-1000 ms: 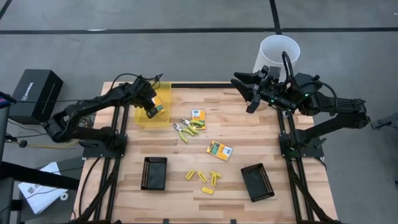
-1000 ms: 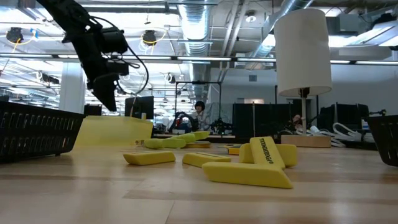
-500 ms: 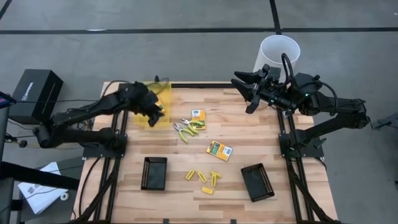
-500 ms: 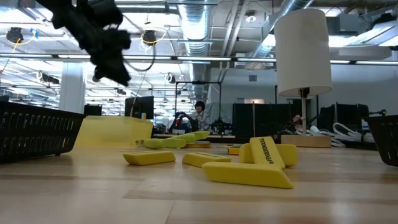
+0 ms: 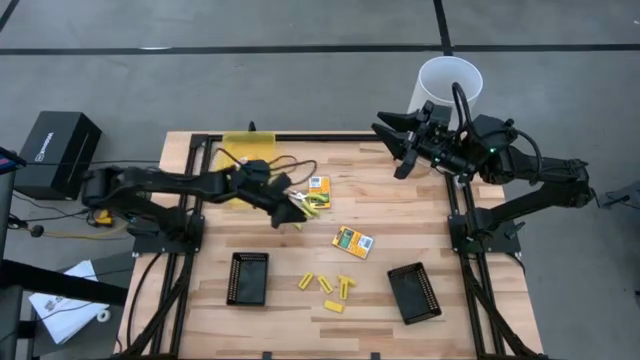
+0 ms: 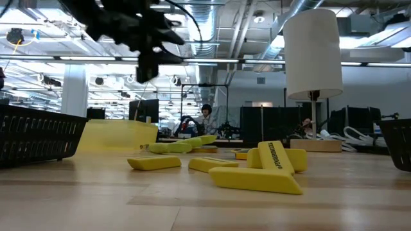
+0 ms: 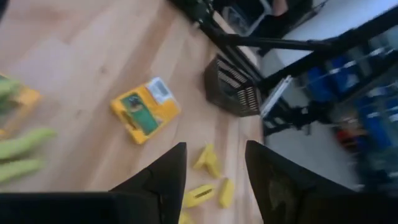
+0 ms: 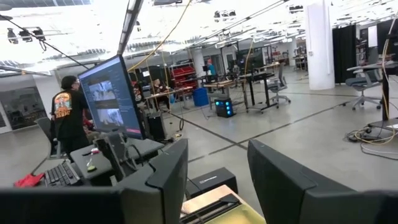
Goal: Pick & Place School Supplies
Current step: Put the yellow crayon box into the yellow bin
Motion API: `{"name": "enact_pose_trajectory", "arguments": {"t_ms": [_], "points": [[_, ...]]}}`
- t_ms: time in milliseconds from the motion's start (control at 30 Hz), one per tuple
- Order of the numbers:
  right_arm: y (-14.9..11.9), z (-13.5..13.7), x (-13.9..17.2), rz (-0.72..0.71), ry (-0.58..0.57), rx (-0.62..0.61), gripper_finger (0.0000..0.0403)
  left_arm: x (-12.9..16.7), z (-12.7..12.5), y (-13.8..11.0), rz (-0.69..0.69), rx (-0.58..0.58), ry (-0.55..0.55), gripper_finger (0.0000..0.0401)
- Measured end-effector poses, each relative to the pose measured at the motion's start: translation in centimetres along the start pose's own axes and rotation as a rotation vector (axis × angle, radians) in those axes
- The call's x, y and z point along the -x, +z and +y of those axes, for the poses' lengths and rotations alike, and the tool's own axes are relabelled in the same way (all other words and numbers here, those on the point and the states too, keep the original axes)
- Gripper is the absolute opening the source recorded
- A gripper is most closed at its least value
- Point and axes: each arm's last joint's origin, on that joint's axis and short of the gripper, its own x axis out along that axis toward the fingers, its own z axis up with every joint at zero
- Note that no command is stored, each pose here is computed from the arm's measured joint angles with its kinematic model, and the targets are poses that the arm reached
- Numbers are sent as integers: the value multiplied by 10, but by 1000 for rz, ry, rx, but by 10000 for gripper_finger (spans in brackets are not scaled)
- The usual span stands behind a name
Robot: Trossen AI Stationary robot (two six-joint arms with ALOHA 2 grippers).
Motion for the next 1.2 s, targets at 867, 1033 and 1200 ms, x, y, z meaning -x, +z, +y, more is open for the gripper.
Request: {"name": "enact_pose_trajectory", "arguments": {"t_ms": [867,1033,1200], "points": [[-2,9,4,19,64,-1,159,-121,25,-2,169,94,-3,153],[-2,9,4,19,65,-3,159,-129,32,-2,243,15,93,146],[-2,9,4,19,65,-2,159,-127,38,1,228,2,161,145]]}}
